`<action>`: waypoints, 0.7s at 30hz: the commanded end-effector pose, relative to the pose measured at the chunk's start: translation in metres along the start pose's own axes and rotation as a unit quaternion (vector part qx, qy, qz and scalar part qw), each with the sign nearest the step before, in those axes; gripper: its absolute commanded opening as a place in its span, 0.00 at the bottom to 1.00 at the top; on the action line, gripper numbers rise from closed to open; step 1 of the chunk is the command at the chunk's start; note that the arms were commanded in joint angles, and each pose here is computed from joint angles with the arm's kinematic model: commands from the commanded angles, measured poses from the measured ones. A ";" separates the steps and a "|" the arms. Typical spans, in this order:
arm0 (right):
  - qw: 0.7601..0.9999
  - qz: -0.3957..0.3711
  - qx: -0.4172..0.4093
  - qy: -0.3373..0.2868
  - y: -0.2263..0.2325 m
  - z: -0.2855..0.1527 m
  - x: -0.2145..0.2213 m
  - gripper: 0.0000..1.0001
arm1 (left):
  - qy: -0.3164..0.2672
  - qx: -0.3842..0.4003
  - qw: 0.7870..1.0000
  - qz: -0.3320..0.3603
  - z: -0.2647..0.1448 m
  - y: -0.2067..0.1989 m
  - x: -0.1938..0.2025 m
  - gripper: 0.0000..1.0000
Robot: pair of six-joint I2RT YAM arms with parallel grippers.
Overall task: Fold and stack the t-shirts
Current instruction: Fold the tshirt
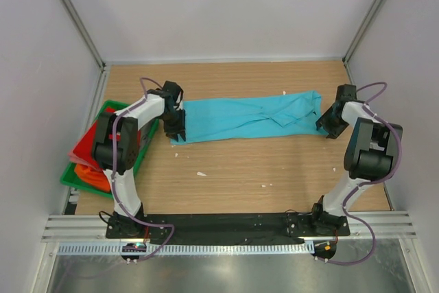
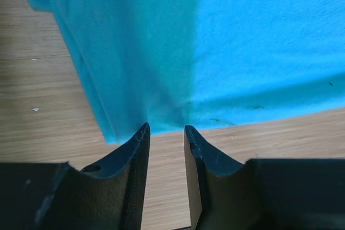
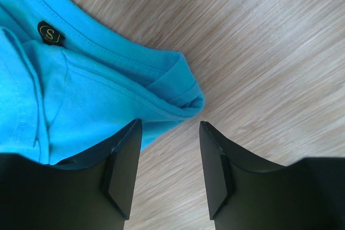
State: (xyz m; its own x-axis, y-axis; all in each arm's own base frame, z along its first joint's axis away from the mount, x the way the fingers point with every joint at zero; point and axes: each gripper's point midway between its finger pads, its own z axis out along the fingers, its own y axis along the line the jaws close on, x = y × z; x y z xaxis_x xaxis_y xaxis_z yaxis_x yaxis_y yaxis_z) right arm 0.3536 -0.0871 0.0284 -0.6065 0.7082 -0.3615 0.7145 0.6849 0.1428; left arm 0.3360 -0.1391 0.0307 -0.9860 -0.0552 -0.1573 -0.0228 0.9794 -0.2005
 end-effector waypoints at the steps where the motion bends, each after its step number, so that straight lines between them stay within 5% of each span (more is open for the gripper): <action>1: 1.000 0.004 0.008 -0.025 0.000 0.006 -0.014 0.51 | -0.005 -0.015 1.000 -0.001 0.001 0.006 -0.006 0.33; 8: 0.999 -0.003 0.044 -0.025 -0.012 0.025 -0.013 0.28 | 0.023 -0.036 0.999 -0.004 0.015 0.018 0.006 0.32; 11: 0.997 -0.004 0.067 -0.027 -0.020 0.028 -0.015 0.02 | 0.033 -0.048 0.998 -0.005 0.019 0.025 0.011 0.32; 16: 0.985 -0.024 0.157 -0.066 -0.053 0.016 -0.031 0.01 | 0.054 -0.072 0.996 -0.007 0.027 0.039 0.023 0.30; 19: 0.988 -0.034 0.139 -0.064 -0.045 0.016 -0.034 0.01 | 0.048 -0.055 0.997 -0.003 0.025 0.033 0.022 0.28; 21: 0.992 -0.036 0.109 -0.052 -0.031 0.013 -0.031 0.12 | 0.037 -0.037 0.999 0.002 0.019 0.024 0.018 0.29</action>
State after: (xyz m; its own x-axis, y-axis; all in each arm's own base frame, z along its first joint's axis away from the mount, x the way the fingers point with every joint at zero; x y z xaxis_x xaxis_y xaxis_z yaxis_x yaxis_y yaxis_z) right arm 0.3558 -0.1224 0.0199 -0.6029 0.6586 -0.4504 0.7461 0.6654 -0.0257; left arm 0.3345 -0.1306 0.0172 -0.9898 -0.0604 -0.1288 -0.0389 0.9858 -0.1632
